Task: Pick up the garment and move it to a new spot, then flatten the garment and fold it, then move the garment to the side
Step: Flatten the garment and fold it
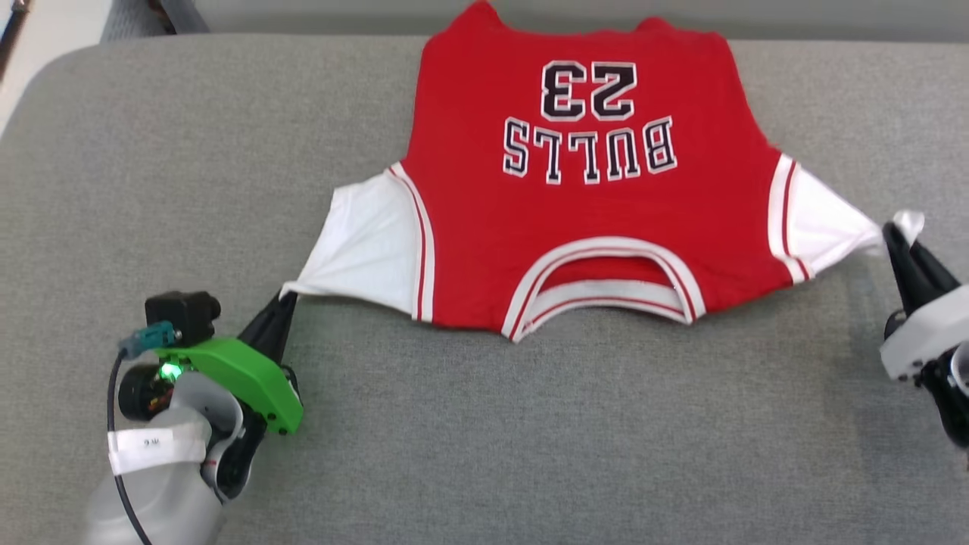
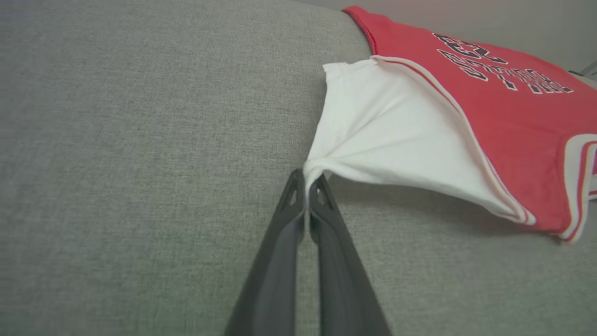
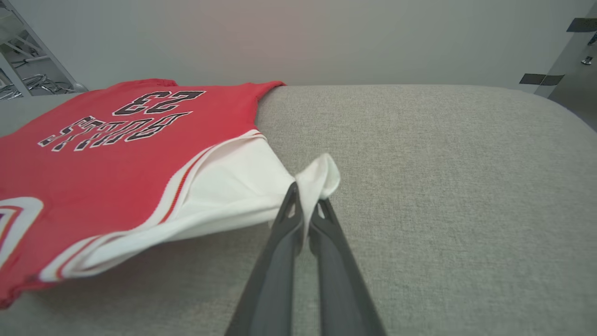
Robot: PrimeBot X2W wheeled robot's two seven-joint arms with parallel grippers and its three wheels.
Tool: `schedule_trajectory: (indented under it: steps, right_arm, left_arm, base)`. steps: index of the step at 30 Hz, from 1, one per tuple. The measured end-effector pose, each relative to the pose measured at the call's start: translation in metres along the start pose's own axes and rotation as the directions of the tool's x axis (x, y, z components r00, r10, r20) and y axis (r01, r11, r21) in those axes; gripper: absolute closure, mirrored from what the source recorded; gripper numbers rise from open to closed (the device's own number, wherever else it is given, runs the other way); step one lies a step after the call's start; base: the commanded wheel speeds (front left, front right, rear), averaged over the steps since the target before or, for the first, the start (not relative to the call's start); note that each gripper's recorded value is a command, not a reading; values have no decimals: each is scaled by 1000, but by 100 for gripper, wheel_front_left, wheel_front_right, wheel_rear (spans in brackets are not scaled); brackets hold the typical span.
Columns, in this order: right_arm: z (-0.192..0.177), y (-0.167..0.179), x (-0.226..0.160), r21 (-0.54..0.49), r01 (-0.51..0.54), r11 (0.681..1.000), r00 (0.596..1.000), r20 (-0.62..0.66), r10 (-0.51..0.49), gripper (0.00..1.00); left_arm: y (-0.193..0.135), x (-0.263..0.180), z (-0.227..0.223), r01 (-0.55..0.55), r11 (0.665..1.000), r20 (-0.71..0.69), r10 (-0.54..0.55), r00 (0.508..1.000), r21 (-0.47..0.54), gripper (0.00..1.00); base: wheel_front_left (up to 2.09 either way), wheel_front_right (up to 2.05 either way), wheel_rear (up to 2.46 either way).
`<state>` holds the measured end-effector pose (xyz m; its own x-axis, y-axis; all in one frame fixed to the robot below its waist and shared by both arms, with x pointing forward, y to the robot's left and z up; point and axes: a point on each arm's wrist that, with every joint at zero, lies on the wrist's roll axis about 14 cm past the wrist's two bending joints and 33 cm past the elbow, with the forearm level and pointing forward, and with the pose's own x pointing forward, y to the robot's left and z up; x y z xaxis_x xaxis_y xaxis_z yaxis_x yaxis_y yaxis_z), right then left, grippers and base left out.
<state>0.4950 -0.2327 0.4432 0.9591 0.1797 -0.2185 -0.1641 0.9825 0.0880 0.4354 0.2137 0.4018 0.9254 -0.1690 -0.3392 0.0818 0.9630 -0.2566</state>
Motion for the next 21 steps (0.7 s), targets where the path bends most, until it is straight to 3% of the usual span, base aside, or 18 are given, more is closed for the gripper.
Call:
schedule_trajectory:
  steps: [13,21]
  right_arm:
    - [-27,-2,-76,-30,-11,999,996,-88,9,100]
    - [-44,5,-111,2,-24,1000,991,-132,24,100]
  left_arm:
    - [-4,-59,-33,-8,999,-71,4,997,-52,100]
    - [-11,-95,-57,9,999,-128,-14,992,-45,100]
  base:
    - [0,0,0]
    - [0,0,0]
